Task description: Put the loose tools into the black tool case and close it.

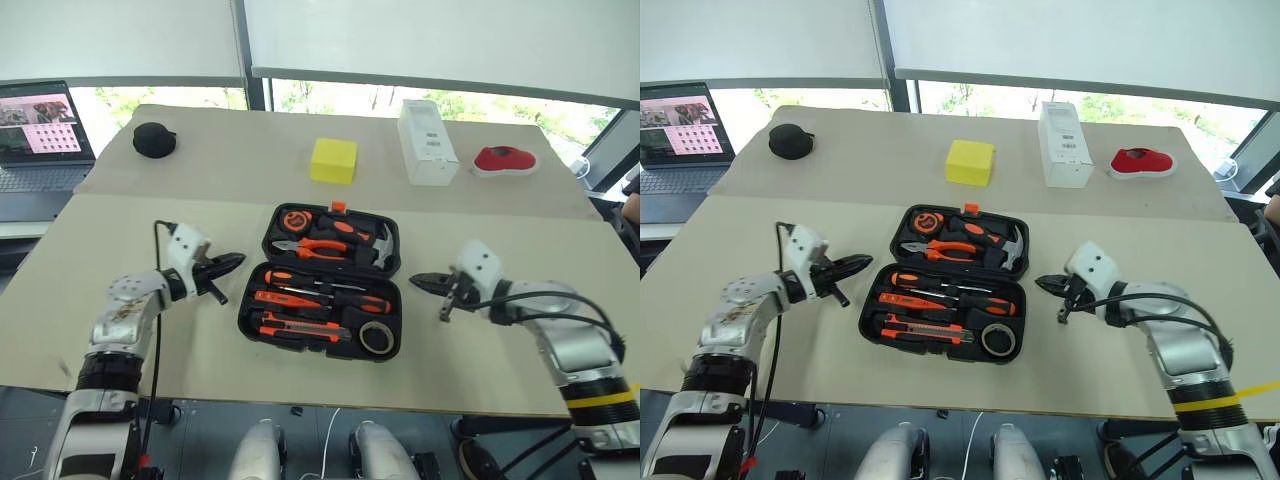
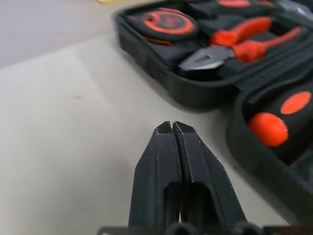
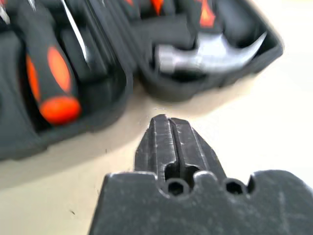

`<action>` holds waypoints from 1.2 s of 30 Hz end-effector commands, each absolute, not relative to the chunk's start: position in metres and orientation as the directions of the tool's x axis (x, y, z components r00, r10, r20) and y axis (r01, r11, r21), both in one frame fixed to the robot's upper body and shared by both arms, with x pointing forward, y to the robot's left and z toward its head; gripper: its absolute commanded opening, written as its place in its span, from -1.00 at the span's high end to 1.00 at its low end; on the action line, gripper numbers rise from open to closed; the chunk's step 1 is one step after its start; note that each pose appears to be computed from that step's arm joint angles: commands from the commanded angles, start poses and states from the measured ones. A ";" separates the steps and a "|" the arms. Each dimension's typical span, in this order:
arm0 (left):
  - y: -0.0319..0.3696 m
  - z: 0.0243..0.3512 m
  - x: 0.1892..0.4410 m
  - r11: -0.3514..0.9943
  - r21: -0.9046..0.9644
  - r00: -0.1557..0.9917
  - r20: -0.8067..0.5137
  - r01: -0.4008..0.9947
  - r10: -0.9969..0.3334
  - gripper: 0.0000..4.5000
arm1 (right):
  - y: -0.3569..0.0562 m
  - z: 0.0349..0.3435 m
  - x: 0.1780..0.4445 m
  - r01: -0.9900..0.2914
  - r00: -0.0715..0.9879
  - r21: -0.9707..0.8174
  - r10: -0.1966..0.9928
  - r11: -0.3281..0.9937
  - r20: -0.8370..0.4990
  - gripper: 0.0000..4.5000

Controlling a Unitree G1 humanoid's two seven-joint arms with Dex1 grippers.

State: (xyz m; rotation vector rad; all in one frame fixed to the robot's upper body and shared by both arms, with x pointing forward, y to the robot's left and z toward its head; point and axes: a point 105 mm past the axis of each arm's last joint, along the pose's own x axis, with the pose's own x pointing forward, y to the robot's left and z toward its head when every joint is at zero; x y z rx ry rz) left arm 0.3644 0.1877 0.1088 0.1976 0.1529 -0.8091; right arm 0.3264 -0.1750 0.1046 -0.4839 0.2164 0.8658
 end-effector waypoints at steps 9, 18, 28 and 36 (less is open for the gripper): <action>0.153 0.094 0.332 0.437 0.072 0.437 -0.296 0.897 -0.849 1.00 | -0.149 0.108 0.313 -0.819 0.571 -0.296 0.751 0.492 -0.331 0.99; 0.174 0.094 0.309 0.472 -0.089 0.421 -0.329 0.877 -0.845 1.00 | -0.167 0.124 0.302 -0.813 0.583 -0.195 0.763 0.549 -0.279 0.87; 0.220 0.153 0.321 0.703 -0.082 0.563 -0.537 0.706 -0.628 -0.51 | -0.177 0.173 0.294 -0.816 0.551 -0.083 0.725 0.572 -0.413 -0.56; 0.193 0.154 0.352 0.803 -0.194 0.628 -0.531 0.564 -0.569 -0.98 | -0.163 0.160 0.328 -0.659 0.509 0.157 0.591 0.735 -0.626 -0.89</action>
